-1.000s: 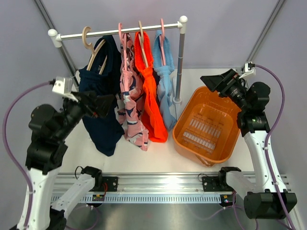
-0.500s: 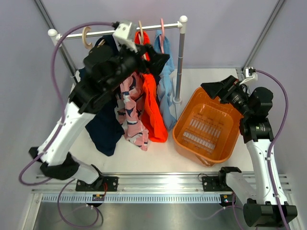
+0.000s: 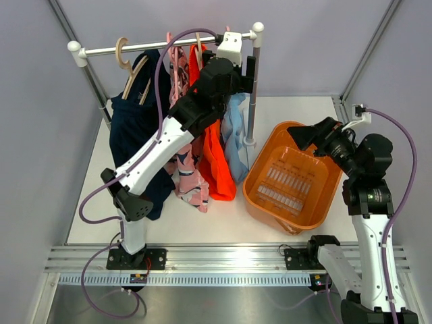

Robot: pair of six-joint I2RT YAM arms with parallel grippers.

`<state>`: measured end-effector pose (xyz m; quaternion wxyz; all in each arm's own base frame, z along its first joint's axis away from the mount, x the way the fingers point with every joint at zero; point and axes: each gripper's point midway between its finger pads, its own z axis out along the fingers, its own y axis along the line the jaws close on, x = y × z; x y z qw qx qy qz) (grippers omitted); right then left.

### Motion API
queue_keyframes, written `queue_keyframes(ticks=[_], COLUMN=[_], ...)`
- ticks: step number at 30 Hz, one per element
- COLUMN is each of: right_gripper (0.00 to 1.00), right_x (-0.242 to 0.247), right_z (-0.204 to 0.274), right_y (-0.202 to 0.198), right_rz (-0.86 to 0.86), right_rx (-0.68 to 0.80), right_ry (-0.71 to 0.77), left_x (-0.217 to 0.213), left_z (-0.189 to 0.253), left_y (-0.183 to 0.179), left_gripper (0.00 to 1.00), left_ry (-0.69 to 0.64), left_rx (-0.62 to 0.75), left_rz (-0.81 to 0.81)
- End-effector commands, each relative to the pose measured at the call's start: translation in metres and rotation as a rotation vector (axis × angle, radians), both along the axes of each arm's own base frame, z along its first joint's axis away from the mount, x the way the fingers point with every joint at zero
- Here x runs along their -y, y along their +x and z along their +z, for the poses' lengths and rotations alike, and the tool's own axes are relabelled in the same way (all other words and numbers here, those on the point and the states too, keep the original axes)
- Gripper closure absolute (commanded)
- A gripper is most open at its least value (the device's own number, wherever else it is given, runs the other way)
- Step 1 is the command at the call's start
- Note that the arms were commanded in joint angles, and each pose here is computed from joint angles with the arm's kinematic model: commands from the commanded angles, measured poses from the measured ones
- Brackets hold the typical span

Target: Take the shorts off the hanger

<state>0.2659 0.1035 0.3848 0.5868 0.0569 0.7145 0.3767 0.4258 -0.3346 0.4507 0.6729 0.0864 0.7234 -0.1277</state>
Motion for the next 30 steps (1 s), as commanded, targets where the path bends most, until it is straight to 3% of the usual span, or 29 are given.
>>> queue_keyframes(ticks=[1, 10, 17, 20, 21, 27, 28, 30], right_gripper=[0.01, 0.01, 0.0, 0.0, 0.01, 0.01, 0.01, 0.01], right_x=[0.001, 0.002, 0.003, 0.003, 0.003, 0.005, 0.005, 0.005], right_z=[0.011, 0.004, 0.005, 0.004, 0.004, 0.002, 0.003, 0.002], right_y=[-0.005, -0.005, -0.006, -0.007, -0.007, -0.01, -0.01, -0.009], right_rz=[-0.006, -0.013, -0.016, -0.018, -0.019, -0.03, -0.03, -0.031], right_rx=[0.031, 0.014, 0.019, 0.018, 0.019, 0.017, 0.02, 0.018], right_ry=[-0.022, -0.026, -0.026, -0.028, -0.028, -0.038, -0.038, -0.038], left_x=[-0.025, -0.024, -0.021, -0.021, -0.021, -0.021, -0.023, -0.031], left_z=[0.044, 0.011, -0.002, -0.003, -0.003, -0.005, -0.004, 0.006], left_y=[0.005, 0.031, 0.036, 0.036, 0.036, 0.033, 0.032, 0.027], left_gripper=[0.13, 0.18, 0.3, 0.43, 0.54, 0.87, 0.98, 1.0], left_ry=[-0.084, -0.063, -0.055, -0.046, -0.046, -0.015, -0.009, 0.005], left_rx=[0.117, 0.057, 0.023, 0.02, 0.02, 0.005, 0.007, 0.025], left_rz=[0.147, 0.176, 0.146, 0.144, 0.141, 0.112, 0.114, 0.119])
